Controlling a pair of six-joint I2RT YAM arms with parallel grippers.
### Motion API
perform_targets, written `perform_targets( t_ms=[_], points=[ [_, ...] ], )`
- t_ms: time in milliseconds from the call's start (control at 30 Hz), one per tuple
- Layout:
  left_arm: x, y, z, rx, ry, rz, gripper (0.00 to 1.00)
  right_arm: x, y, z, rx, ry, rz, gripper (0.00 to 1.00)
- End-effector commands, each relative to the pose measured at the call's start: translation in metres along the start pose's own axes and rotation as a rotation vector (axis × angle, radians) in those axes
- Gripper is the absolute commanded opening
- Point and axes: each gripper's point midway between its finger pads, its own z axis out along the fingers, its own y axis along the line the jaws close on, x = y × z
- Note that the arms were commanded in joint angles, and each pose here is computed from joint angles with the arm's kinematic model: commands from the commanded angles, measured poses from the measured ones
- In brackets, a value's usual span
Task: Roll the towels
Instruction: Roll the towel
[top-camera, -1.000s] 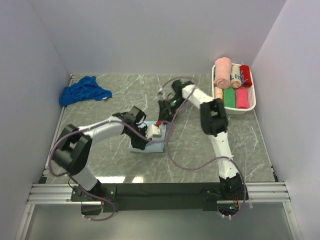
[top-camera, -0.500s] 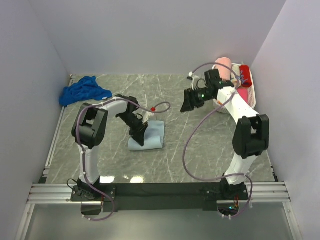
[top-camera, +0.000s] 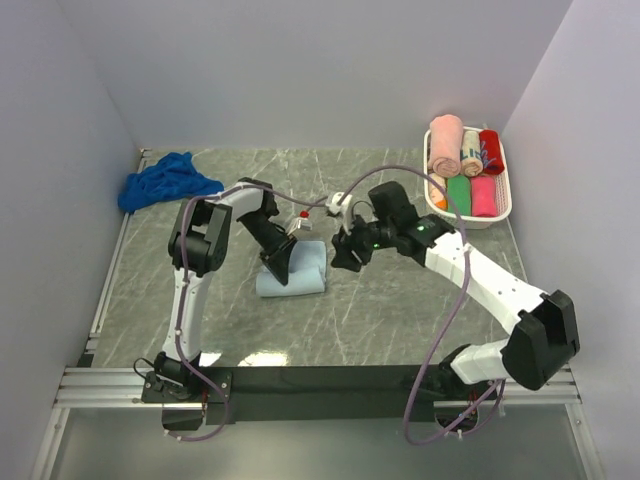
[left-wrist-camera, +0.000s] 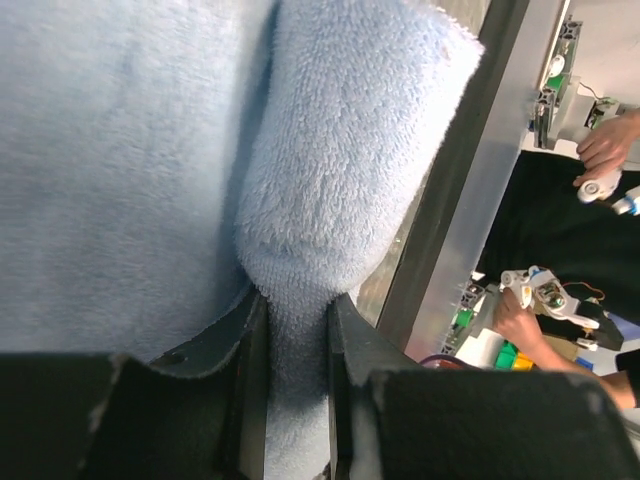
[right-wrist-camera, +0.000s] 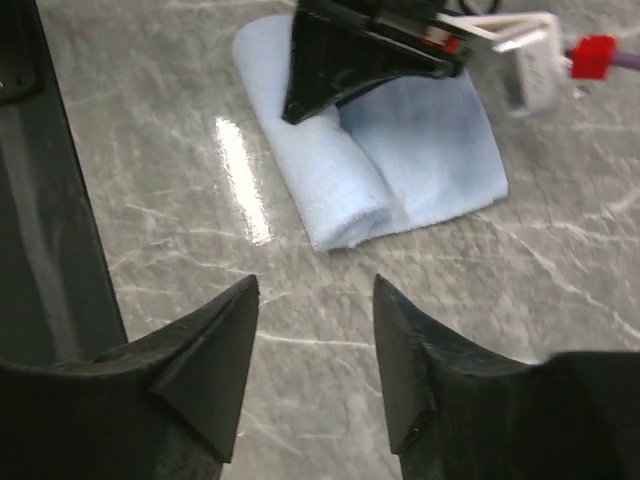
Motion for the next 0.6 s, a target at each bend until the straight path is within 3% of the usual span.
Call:
perform_targets(
  t_ms=[0,267,567],
  points=[
    [-0.007,0.053,-0.008,-0.183,0.061,0.078,0.06,-0.008,0.001,0.019,0.021,0.013,-0.143,0.58],
    [-0.016,0.056,-0.007,-0.230,0.089,0.016,0.09,0.008,0.018,0.083,-0.005,0.156,-0.372,0.73],
    [-0.012,0.065,-0.002,-0.251,0.118,-0.013,0.11,0.009,0.020,0.148,0.020,0.224,-0.531,0.74]
  ],
)
